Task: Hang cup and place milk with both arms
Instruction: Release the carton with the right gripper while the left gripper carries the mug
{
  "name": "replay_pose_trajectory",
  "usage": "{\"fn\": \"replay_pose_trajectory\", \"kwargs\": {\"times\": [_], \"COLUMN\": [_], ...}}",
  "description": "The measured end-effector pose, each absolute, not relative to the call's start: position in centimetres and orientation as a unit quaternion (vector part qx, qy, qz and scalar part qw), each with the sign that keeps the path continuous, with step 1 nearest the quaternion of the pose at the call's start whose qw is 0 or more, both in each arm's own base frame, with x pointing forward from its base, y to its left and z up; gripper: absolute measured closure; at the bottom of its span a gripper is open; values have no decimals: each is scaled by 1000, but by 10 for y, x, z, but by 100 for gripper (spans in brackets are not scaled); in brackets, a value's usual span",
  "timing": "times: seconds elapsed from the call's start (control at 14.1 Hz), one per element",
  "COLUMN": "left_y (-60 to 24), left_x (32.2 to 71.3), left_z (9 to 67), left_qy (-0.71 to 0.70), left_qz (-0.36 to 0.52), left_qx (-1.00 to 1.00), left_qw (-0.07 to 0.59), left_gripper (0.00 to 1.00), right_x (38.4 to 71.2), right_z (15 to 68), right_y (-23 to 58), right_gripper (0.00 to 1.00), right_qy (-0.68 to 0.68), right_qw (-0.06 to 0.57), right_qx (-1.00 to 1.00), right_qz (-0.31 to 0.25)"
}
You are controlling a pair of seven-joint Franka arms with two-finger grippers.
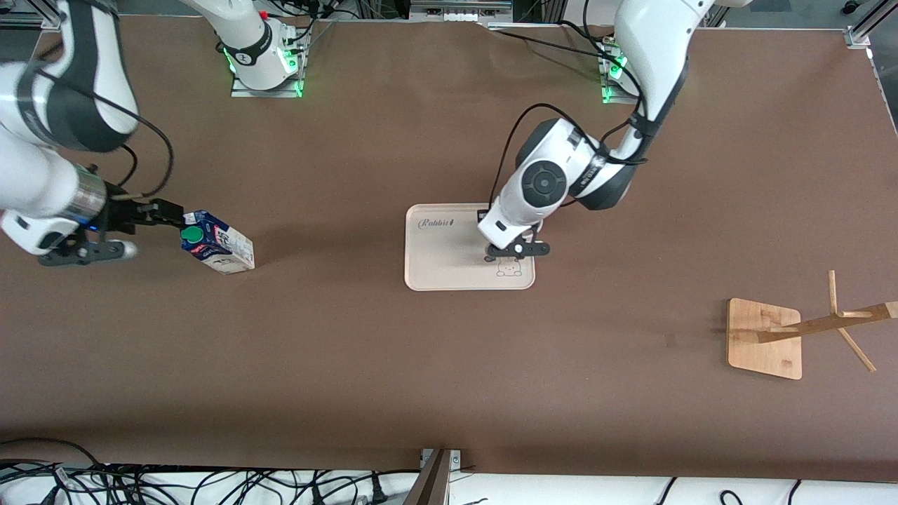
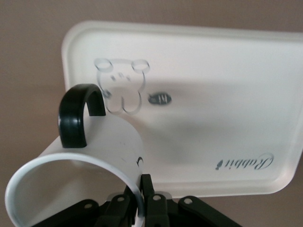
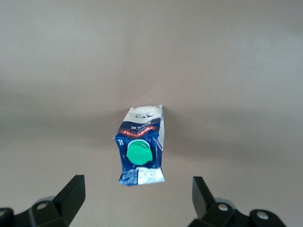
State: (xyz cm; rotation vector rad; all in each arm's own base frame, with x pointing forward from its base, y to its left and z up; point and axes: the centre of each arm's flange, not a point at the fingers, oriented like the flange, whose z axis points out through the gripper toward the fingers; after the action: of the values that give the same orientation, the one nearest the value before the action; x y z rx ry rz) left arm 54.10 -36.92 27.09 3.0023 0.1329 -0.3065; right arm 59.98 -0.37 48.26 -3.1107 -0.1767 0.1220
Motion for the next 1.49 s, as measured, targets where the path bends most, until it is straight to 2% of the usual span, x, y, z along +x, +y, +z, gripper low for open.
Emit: {"fn": "replay_pose_trajectory", "kwargs": {"times": [0.14,0.28,0.57,0.71,0.99,1.49], "left_y": [-312,-237,-109,-64,-2,54], "left_x": [580,617,661,666,663,662], "left_z": [313,363,444,467,477,497], "left_qy": [44,33,40,45,41,-17], "left_qz": [-77,-67,-43,-45,-62,-45], "left_qx": [993,994,995,996,996,998], "left_qw": [75,81,76,70,58,48], "left_gripper": [93,93,93,93,93,93], "right_x": [591,581,570,567,569,589], "right_z": [527,549,554,568,600,598], "right_y": [-18,-29,-27,-25,-22,-19], "right_gripper": [0,0,0,0,0,0], "right_qy": [-48,-42,-47,-52,-56,-58], "right_qw": [20,26,32,33,29,-1], "right_qx": [-999,-999,-998,-997,-998,-998], "right_qz": [5,-9,29,39,20,19]}}
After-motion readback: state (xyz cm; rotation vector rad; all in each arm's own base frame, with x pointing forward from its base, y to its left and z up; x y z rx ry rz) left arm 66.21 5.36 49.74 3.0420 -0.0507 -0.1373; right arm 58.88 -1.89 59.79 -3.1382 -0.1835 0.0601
